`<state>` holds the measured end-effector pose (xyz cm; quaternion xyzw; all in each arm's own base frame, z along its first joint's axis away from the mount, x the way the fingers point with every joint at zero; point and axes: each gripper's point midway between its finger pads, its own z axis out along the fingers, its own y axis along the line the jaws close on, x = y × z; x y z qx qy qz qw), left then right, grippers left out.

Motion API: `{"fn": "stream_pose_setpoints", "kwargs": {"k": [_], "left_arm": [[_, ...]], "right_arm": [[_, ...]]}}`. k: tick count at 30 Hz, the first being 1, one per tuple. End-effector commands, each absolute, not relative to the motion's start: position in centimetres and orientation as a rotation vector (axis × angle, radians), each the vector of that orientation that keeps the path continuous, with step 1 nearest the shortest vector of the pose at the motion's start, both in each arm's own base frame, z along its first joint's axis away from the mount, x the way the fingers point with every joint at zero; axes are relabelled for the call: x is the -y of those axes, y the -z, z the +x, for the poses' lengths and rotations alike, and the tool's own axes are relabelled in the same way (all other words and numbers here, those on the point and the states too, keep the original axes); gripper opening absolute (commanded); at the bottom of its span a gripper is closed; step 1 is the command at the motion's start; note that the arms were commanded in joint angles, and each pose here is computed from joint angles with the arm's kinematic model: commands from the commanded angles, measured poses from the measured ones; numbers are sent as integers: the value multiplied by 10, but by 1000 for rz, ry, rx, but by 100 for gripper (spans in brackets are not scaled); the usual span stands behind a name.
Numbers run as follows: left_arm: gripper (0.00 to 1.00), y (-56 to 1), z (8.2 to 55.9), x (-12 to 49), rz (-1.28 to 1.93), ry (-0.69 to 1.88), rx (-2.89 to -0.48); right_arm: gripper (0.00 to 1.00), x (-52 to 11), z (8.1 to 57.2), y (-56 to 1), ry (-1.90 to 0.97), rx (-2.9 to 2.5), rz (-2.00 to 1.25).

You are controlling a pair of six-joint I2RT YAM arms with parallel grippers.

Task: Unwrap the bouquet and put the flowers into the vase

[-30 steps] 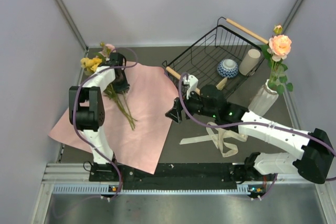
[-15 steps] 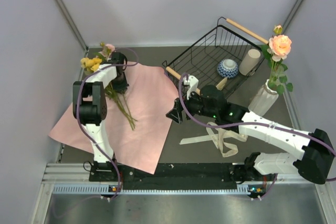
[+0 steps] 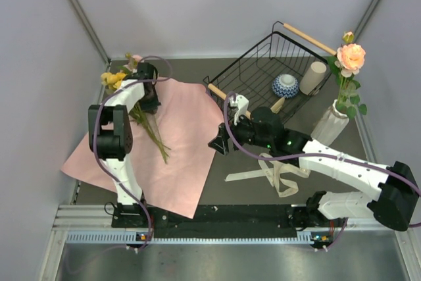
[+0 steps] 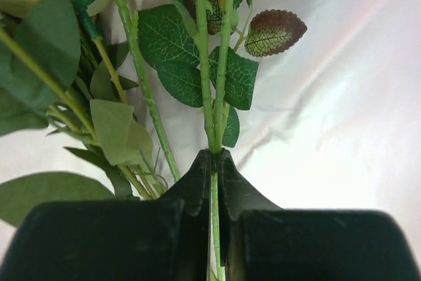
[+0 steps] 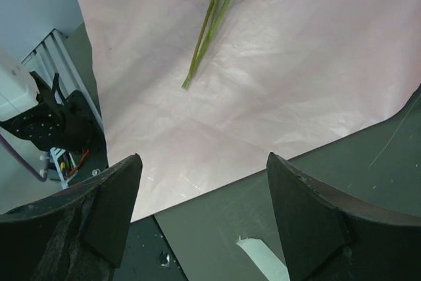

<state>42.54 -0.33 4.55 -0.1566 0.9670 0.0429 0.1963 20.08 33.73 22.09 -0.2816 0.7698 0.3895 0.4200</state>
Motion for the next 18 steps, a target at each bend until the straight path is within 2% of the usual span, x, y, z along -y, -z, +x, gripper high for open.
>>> {"fn": "stream_pose_setpoints", "kwargs": {"k": [1,6,10,12,13,14,18], "left_arm": [[0,-145,454,16,-408,52,-2447],[0,-249,464,31,-373,225,-2172],[0,-334,443,56,-273,427,-1926],[0,-340,430,73,-203,536,-1884],[0,-365,421,78,-182,580,-1794],[0,-350,415,86,-165,636,-1805],[0,-359,381,124,14,885,-1654]], "right_arm": [[78,-344,204,-232,-982,-1903,-704],[78,-350,205,-231,-995,-1922,-706],[78,-351,208,-232,-982,-1933,-690],[78,-351,211,-232,-972,-1936,-682],[78,-352,211,-232,-973,-1941,-682],[78,-353,211,-231,-972,-1946,-682],[78,-356,214,-231,-971,-1962,-678]]}}
